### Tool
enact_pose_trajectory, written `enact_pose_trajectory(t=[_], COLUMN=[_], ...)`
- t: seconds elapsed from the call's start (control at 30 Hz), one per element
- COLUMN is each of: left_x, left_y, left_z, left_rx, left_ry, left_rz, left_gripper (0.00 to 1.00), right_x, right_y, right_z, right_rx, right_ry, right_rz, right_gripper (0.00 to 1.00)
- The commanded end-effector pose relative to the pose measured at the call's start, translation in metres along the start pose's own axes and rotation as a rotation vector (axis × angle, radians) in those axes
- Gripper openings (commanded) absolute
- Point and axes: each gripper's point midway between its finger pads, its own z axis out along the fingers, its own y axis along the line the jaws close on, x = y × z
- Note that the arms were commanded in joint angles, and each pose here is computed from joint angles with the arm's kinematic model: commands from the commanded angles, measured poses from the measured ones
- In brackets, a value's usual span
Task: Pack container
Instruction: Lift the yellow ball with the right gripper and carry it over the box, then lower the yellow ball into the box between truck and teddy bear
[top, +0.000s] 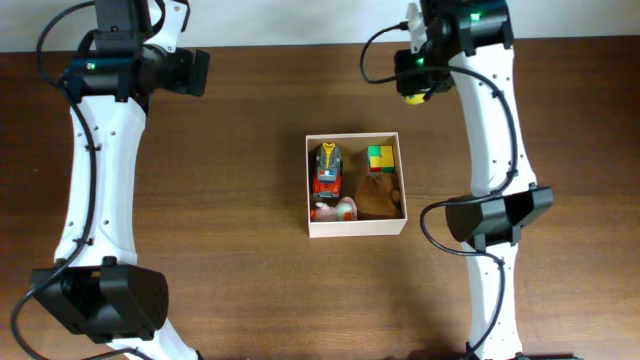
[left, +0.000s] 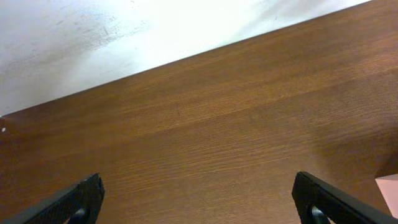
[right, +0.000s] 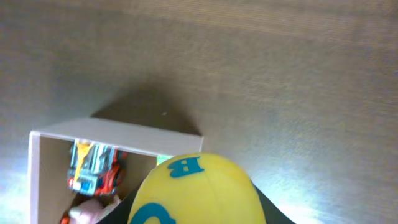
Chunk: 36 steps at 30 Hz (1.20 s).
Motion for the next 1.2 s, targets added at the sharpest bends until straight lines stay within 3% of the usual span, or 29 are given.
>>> enact_pose_trajectory(t=[0.0, 0.27, 0.43, 0.93, 1.17], left_x=[-0.007, -0.007, -0.007, -0.007, -0.007], left_y=[0.002, 0.002, 0.002, 0.002, 0.002], left_z=[-0.007, -0.007, -0.007, -0.007, -0.007], left_rx=[-0.008, -0.008, -0.008, -0.008, -0.008], left_ry=[-0.023, -0.023, -0.023, -0.023, -0.023], left_rz=[-0.009, -0.009, -0.009, -0.009, -0.009], left_gripper=[0.99, 0.99, 0.99, 0.99, 0.99], right_x=[0.005, 0.02, 0.051, 0.073, 0.101], right_y=[0.027, 0.071, 0.085, 0.083, 0.08], right_z=[-0.003, 0.006, 0.039, 0.058, 0.086], right_rx=[-0.049, -0.101, -0.092, -0.069, -0.057], right_ry=[0.011, 0.062, 0.217, 0.316, 0.438], right_rz=[-0.033, -0.107, -0.137, -0.15, -0.165], right_gripper=[0.36, 0.36, 0.33, 0.34, 0.34])
